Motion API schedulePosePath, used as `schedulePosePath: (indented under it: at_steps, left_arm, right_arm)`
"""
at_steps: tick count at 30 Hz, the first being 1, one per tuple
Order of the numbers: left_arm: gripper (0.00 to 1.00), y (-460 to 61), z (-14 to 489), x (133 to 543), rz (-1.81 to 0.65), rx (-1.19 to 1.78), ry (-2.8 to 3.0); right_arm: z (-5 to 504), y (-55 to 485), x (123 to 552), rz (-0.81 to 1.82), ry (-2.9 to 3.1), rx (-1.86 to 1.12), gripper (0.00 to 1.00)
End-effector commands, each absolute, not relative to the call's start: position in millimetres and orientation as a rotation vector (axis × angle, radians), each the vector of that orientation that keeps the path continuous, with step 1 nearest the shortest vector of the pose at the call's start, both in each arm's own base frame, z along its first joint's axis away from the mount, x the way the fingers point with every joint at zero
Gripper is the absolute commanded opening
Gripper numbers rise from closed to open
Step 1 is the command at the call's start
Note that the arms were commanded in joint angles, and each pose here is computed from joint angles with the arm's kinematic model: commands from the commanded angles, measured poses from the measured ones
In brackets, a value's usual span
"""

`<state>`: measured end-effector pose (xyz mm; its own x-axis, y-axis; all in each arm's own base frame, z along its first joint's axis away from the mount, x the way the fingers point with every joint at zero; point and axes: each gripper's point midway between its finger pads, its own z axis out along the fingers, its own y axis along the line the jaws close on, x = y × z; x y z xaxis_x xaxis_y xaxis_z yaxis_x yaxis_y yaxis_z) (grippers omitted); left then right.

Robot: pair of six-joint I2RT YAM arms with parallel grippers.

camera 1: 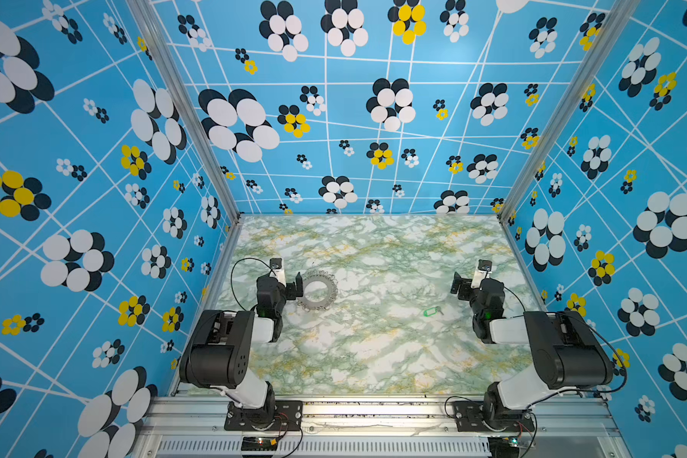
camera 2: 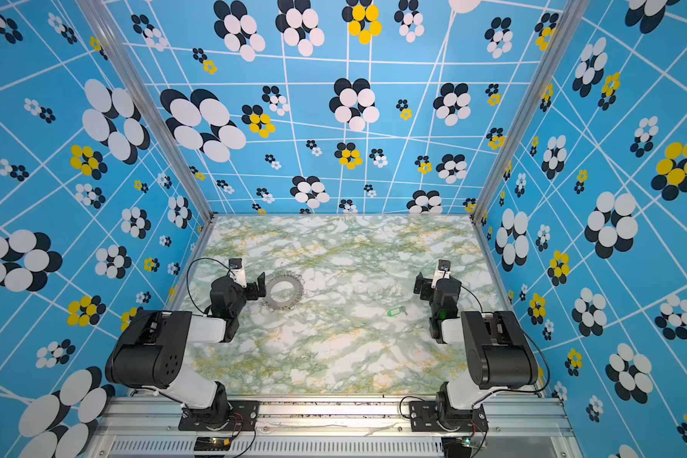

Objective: Attach keys to a key ring
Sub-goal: Move the keyring to the center of the table.

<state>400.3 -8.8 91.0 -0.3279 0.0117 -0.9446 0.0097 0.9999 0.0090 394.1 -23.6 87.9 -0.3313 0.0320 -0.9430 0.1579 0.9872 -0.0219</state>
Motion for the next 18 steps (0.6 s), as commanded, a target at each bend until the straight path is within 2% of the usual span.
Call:
schedulePosePath:
  at_steps: [1, 18]
  left_arm:
    - [0.99, -8.7, 96.6, 398.8, -0.004, 0.026, 1.892]
    - [0.99, -8.3, 96.9, 399.3, -0.003, 0.025, 1.891]
  right_arm:
    - [93.9, -19.8, 396.2, -0.116, 1.895, 0.120, 0.99]
    - [94.5, -19.9, 396.3, -0.118, 1.894, 0.119, 0.99]
